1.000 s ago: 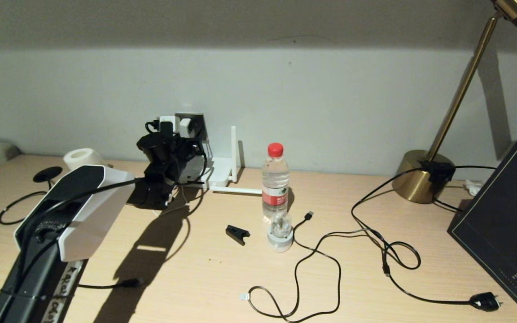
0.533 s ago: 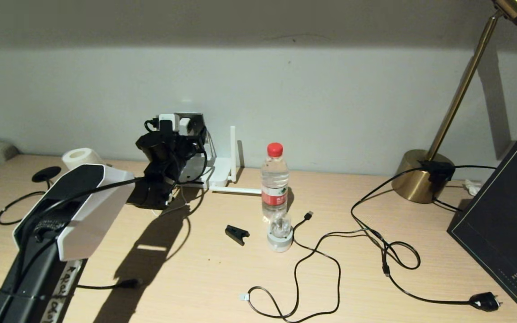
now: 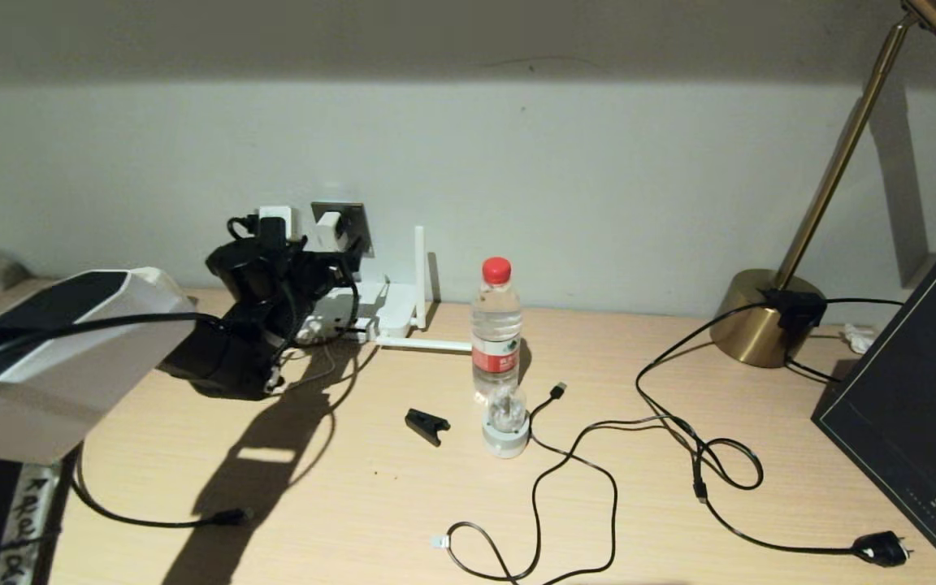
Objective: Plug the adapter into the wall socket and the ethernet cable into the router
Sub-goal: Plug plug into socket, then pick up cable
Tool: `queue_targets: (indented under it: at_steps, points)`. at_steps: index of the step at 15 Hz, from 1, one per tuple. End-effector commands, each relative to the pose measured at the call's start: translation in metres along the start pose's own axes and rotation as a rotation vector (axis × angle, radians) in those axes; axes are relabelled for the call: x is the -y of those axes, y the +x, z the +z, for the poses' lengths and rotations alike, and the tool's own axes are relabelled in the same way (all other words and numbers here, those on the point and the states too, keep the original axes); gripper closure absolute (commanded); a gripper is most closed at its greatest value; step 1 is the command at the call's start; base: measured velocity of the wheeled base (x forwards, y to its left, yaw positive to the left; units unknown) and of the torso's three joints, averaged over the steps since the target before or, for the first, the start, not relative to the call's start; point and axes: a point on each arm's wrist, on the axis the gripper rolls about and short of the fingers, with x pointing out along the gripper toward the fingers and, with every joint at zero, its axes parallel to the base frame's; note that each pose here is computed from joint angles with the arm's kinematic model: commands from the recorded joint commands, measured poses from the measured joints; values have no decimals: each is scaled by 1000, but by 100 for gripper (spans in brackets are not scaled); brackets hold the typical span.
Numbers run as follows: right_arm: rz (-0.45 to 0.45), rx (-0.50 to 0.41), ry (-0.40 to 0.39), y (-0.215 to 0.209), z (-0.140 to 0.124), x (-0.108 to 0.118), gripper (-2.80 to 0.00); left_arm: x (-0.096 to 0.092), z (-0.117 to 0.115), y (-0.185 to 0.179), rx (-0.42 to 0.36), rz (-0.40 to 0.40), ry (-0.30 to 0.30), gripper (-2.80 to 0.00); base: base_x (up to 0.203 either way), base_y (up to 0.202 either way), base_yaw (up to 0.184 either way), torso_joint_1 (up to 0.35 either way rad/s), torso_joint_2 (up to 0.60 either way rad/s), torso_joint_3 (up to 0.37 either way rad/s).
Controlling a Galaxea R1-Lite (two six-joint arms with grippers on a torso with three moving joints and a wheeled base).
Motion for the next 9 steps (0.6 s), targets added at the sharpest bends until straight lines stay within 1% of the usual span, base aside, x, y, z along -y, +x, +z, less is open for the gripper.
queue_targets:
  at_steps: [1,3,5,6,7,9]
  points:
    - [1,-35,-1,2,-10,0,0,-2,68,-26,96,0,-3,-280,0,0,0,0,0,0]
    - [1,-36,-1,2,-10,0,0,-2,100,-48,129,-8,-4,-280,0,0,0,0,0,0]
    - [1,-36,-1,2,-10,0,0,-2,132,-77,151,-34,12,-280,0,0,0,0,0,0]
    - [1,-35,-1,2,-10,0,0,-2,145,-94,153,-55,35,-280,0,0,0,0,0,0]
    - [1,-35,-1,2,-10,0,0,-2,158,-114,146,-82,71,-280,0,0,0,0,0,0]
    - [1,-35,-1,2,-10,0,0,-4,177,-154,110,-163,169,-280,0,0,0,0,0,0]
